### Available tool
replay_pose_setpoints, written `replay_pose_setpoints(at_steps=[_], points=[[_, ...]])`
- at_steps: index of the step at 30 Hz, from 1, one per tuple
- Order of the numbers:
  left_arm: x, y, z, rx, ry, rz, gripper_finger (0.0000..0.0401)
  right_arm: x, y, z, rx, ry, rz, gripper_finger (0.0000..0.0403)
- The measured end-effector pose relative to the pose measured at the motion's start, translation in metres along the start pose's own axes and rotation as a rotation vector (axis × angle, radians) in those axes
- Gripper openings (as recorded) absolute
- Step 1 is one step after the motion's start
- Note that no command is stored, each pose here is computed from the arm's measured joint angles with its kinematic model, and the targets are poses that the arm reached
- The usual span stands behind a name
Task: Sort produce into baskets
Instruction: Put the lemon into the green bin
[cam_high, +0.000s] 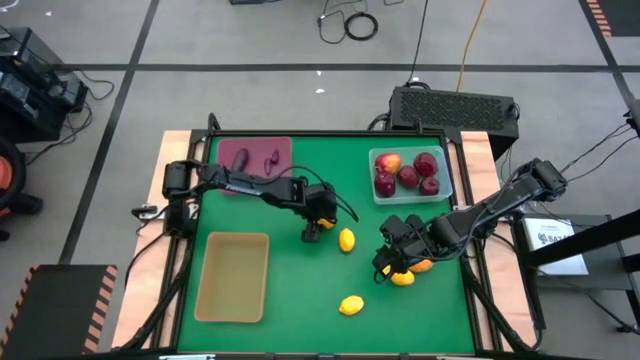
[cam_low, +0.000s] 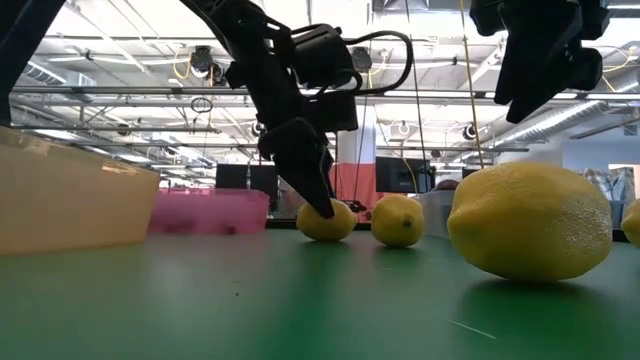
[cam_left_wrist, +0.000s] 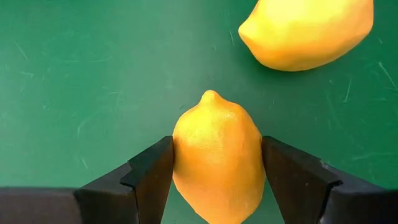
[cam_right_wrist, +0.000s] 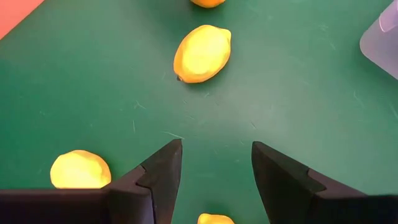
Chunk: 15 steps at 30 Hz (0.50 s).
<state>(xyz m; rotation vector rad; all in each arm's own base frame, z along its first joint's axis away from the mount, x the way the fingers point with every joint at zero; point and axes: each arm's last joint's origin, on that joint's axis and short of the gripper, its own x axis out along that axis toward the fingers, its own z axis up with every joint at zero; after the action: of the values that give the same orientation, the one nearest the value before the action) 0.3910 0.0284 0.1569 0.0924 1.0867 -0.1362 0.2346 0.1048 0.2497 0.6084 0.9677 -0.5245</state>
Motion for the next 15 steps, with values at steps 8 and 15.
replay_pose_setpoints(at_steps=[8,15], points=[[-0.0017,-0.0001,-0.0003,-0.009,0.004,-0.001,0.0204,0.0000,0.0000,0.0000,0.000,0.000,0.000,0.0185],[-0.0080,-0.0012,-0.0005,-0.096,0.006,-0.005,0.0181,0.0000,-0.0001,0.0000,-0.011,0.000,-0.001,0.0185]])
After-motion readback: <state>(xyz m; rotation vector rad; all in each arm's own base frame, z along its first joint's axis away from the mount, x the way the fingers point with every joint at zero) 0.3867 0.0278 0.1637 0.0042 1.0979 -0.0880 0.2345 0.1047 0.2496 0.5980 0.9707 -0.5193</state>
